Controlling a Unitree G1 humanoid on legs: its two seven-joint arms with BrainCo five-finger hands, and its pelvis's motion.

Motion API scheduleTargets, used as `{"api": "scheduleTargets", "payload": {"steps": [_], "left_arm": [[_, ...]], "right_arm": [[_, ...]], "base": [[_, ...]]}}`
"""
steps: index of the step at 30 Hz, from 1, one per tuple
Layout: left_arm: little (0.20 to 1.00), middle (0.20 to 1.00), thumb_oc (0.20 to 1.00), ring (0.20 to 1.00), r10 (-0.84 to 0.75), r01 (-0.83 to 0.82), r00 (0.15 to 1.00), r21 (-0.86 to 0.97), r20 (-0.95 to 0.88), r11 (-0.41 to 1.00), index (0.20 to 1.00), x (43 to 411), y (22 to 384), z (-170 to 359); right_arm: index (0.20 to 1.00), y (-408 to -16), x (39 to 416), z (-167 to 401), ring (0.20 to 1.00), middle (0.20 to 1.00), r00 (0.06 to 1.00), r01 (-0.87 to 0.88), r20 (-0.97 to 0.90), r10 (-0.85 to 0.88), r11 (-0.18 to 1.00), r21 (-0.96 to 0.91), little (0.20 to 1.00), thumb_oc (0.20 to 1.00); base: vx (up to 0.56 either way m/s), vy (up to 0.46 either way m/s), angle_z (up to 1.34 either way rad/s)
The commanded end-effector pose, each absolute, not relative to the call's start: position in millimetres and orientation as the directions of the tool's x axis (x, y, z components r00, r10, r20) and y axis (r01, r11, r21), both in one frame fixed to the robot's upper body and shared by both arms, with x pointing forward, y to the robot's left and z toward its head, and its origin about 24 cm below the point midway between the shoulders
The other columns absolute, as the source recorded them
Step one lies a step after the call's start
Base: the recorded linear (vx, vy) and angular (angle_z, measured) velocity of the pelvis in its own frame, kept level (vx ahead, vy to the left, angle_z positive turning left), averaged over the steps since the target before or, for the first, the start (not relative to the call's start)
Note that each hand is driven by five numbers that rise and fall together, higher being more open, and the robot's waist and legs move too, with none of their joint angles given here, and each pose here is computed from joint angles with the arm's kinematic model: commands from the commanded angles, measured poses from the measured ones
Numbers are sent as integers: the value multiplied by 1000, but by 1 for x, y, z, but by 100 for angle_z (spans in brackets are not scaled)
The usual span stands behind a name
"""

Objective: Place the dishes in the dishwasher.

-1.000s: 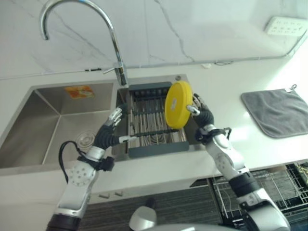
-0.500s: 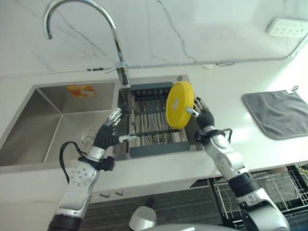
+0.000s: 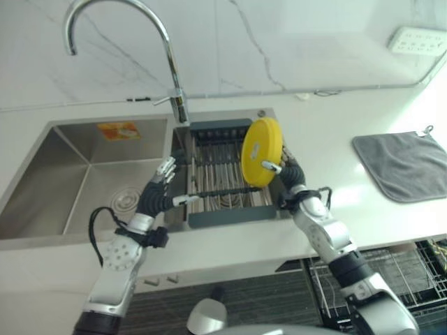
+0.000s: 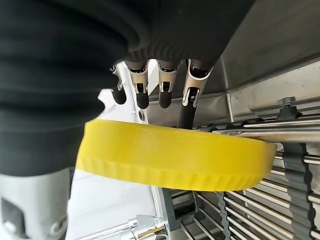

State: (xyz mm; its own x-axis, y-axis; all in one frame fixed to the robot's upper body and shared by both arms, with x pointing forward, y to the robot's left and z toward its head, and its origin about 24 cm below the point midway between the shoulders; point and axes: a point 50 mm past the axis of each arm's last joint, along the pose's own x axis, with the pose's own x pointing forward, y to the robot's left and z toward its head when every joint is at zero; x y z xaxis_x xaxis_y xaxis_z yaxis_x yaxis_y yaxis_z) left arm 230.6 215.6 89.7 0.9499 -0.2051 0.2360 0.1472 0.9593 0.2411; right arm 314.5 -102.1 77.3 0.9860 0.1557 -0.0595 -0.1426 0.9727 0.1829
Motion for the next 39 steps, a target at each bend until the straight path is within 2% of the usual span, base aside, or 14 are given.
{"api": "scheduleTargets", "payload": {"steps": [1, 8, 23, 39], "left_arm": [[1000, 1000, 1000, 1000, -224, 155, 927, 235, 302, 960, 1000, 230, 211, 102], [1000, 1000, 1000, 1000, -245, 159, 919, 276, 310, 948, 1000, 229, 210, 105], [1000, 1000, 1000, 1000, -284, 190, 904, 293, 320, 937, 1000, 234, 202, 113], [1000, 1000, 1000, 1000, -286, 195, 906, 292, 312, 937, 1000, 235, 201, 112]], "right_arm": [[1000, -94, 317, 111, 1000, 1000, 975, -214, 97, 201, 964, 159, 1000, 1000], [1000, -91, 319, 110, 1000, 1000, 980, -196, 78, 184, 960, 199, 1000, 1000], [1000, -97, 334, 128, 1000, 1000, 994, -54, 94, 52, 998, 17, 1000, 1000], [1000, -94, 340, 129, 1000, 1000, 998, -15, 61, 15, 1000, -3, 1000, 1000]], "base": [[0, 0, 0], [0, 0, 0], [0, 0, 0], [2, 1, 3]]}}
